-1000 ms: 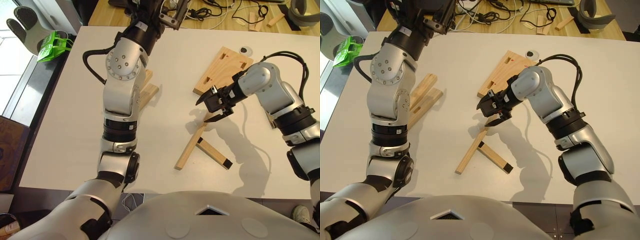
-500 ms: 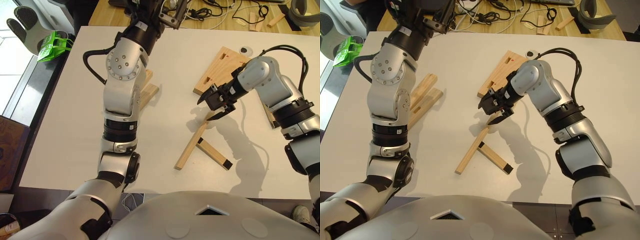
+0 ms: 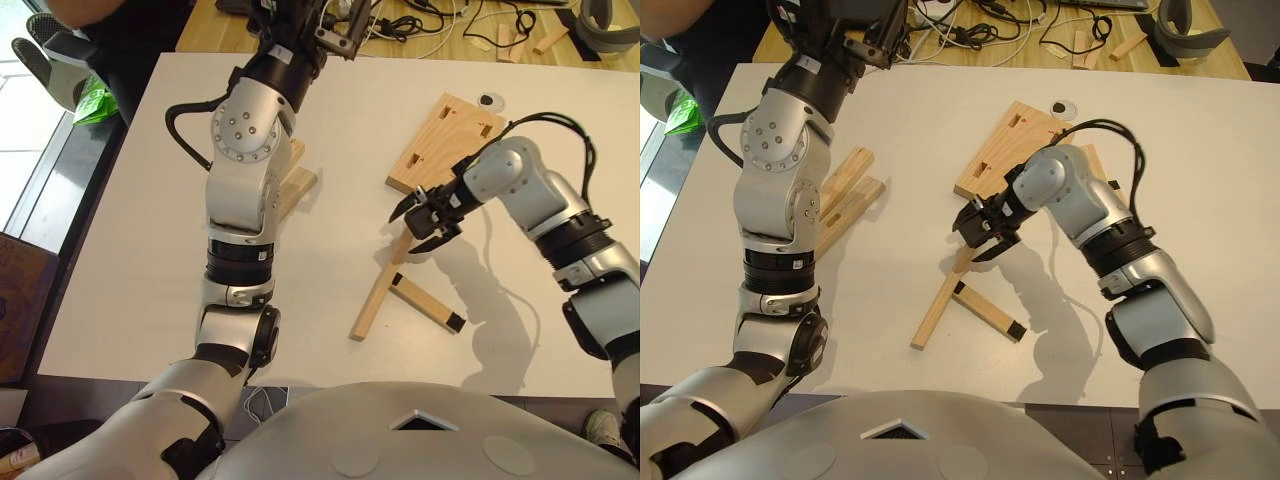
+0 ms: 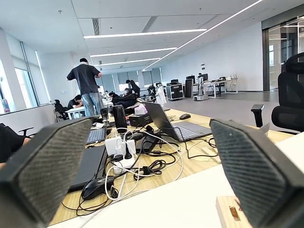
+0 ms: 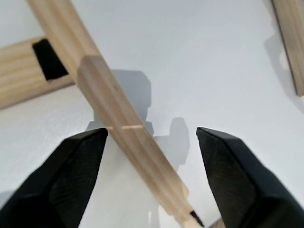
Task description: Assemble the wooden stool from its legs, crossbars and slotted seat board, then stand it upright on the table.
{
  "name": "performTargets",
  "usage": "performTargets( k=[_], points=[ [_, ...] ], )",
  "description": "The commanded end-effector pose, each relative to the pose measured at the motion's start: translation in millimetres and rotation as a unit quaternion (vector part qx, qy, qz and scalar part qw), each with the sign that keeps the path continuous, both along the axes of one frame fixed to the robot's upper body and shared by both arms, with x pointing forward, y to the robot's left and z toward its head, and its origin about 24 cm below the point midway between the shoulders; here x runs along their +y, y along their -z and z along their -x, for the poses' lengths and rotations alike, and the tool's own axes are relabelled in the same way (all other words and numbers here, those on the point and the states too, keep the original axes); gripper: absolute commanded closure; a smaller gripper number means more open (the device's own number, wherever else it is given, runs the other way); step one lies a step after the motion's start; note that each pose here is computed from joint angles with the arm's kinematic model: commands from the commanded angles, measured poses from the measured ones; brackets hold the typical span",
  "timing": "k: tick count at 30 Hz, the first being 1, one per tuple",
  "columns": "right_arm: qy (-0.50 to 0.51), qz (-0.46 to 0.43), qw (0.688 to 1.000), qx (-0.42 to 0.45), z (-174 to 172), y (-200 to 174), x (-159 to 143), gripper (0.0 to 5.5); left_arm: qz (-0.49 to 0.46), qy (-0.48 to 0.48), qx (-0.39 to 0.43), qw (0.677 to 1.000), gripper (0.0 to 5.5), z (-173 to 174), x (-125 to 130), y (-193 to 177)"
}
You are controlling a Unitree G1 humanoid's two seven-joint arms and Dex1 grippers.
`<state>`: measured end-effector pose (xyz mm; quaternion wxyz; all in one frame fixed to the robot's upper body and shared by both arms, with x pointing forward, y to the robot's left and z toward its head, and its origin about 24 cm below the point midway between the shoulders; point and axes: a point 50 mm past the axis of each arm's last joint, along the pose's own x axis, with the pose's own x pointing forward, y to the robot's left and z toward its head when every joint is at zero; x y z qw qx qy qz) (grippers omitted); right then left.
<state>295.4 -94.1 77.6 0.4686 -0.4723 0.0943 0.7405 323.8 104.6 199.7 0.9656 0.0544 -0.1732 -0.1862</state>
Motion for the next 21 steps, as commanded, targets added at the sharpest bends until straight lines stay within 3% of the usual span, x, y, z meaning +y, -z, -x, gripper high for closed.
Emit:
performTargets(
  k=[1,8,21],
  points=[
    [-0.018,0.019,1.0,-0.006,1.0,6.6,1.5,2.02,0.001,-0.005,0.007,1.0,0.93,-0.8,0.7,0.4],
    [-0.045,0.065,0.997,0.023,8.1,9.7,-11.8,2.02,0.003,-0.01,0.01,1.0,0.93,-0.4,2.6,3.2],
    [-0.002,0.05,0.996,0.08,30.8,12.5,-26.3,4.46,0.037,-0.021,-0.034,0.999,0.93,1.1,10.5,-15.4]
  ],
)
